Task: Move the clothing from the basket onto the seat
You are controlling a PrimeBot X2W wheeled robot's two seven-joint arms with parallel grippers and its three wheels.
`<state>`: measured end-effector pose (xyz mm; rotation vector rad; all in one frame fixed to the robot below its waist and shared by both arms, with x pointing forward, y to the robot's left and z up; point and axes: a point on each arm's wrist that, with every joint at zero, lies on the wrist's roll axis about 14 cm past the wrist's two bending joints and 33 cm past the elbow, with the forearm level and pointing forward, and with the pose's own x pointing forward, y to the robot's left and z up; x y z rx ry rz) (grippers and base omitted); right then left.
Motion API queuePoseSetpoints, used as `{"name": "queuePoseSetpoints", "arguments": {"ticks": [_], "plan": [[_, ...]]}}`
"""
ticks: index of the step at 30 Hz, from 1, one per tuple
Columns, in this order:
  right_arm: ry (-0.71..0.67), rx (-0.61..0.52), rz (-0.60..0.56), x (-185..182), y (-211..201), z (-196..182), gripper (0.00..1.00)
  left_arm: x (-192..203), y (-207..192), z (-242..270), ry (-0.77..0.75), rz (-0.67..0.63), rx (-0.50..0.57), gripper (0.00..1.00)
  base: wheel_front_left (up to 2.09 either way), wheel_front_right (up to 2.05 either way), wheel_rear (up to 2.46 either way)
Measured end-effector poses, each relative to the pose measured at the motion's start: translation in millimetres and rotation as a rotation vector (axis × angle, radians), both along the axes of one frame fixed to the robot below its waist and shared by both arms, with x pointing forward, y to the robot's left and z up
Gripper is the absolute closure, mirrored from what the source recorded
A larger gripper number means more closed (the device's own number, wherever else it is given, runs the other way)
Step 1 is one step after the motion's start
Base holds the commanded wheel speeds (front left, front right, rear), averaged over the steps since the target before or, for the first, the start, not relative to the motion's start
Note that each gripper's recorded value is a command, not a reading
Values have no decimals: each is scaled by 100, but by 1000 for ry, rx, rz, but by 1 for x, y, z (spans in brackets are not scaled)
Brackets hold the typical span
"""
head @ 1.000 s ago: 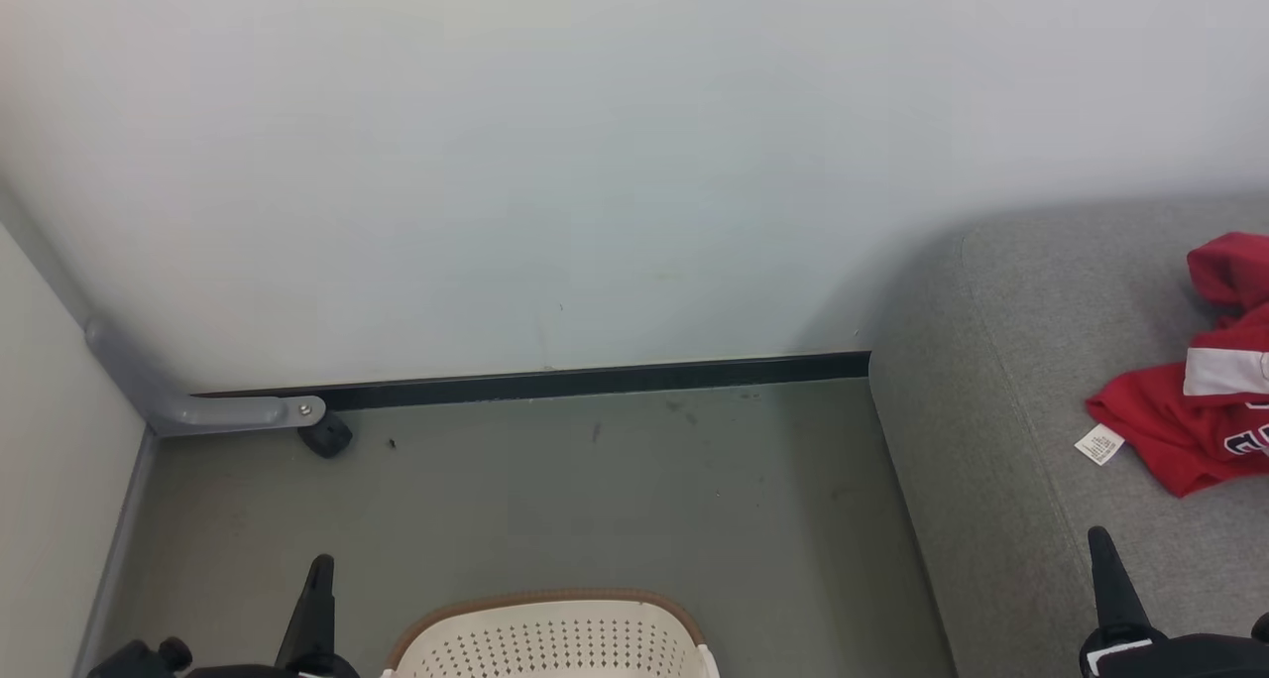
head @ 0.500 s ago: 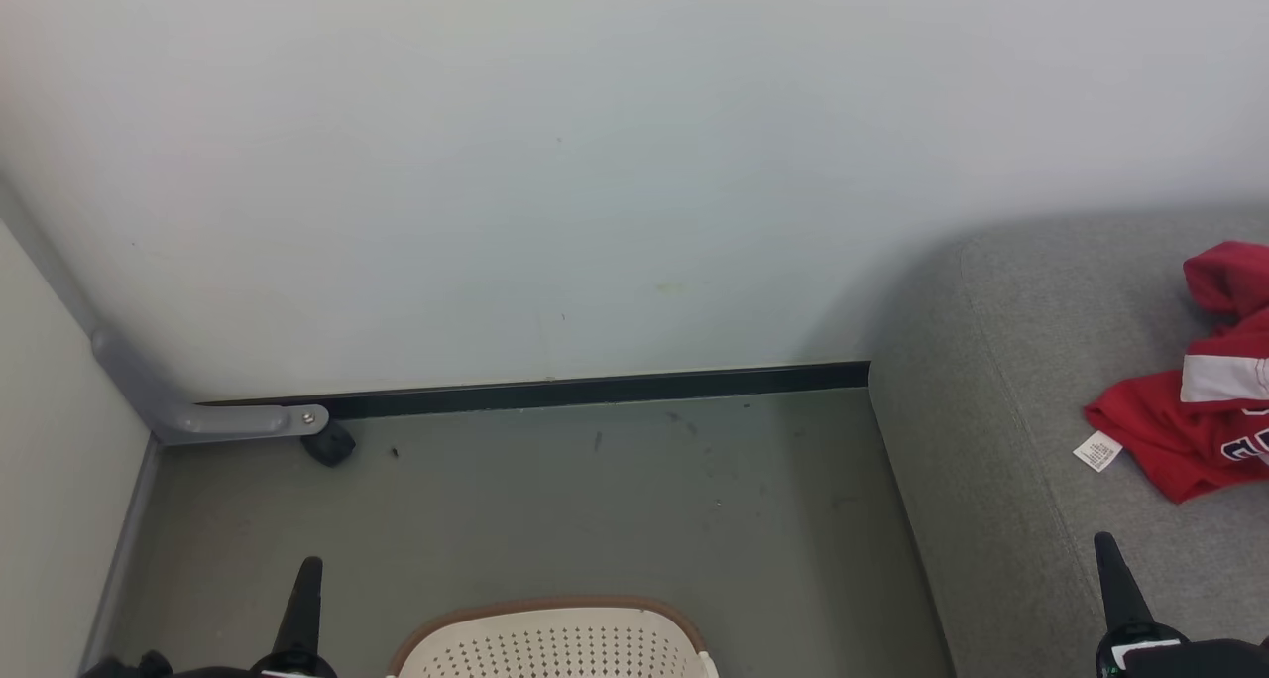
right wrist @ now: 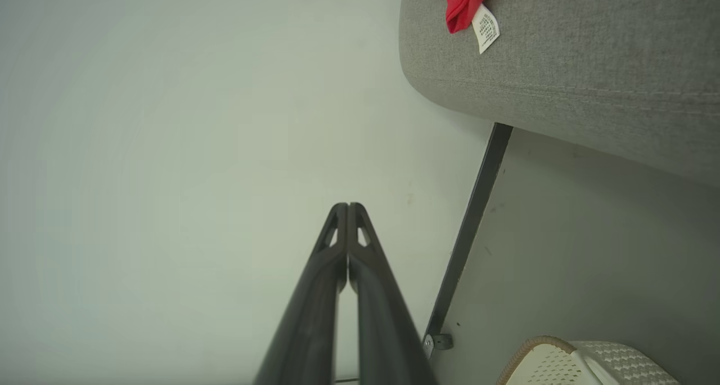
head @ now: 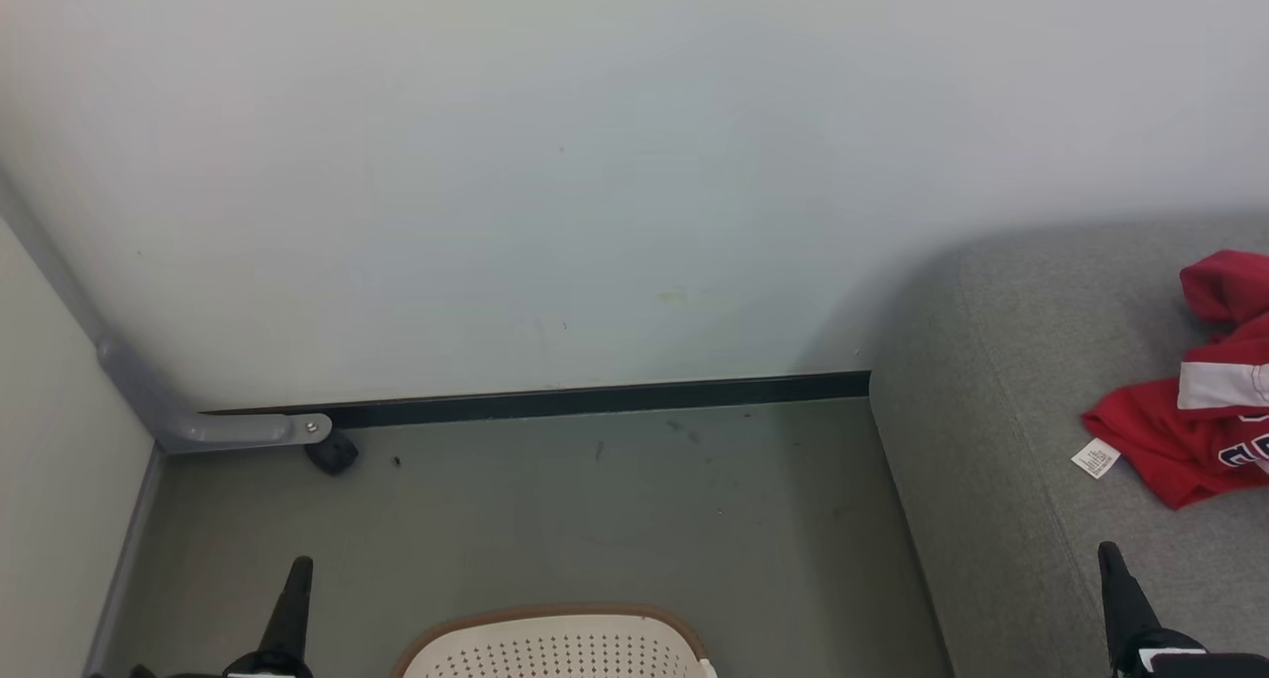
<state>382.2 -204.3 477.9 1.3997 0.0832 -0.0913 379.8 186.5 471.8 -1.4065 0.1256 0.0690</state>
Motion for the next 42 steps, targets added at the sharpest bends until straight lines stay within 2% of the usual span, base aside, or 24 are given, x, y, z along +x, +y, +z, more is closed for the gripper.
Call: {"name": "queuePoseSetpoints", "arguments": {"ticks": [12, 42], "plan": [[-31, 168, -21, -2, -1, 4, 100, -1, 5, 7, -34, 22, -151, 100, 0, 0, 0], [-33, 170, -22, -1, -1, 5, 100, -1, 5, 7, -34, 24, -165, 100, 0, 0, 0]]}}
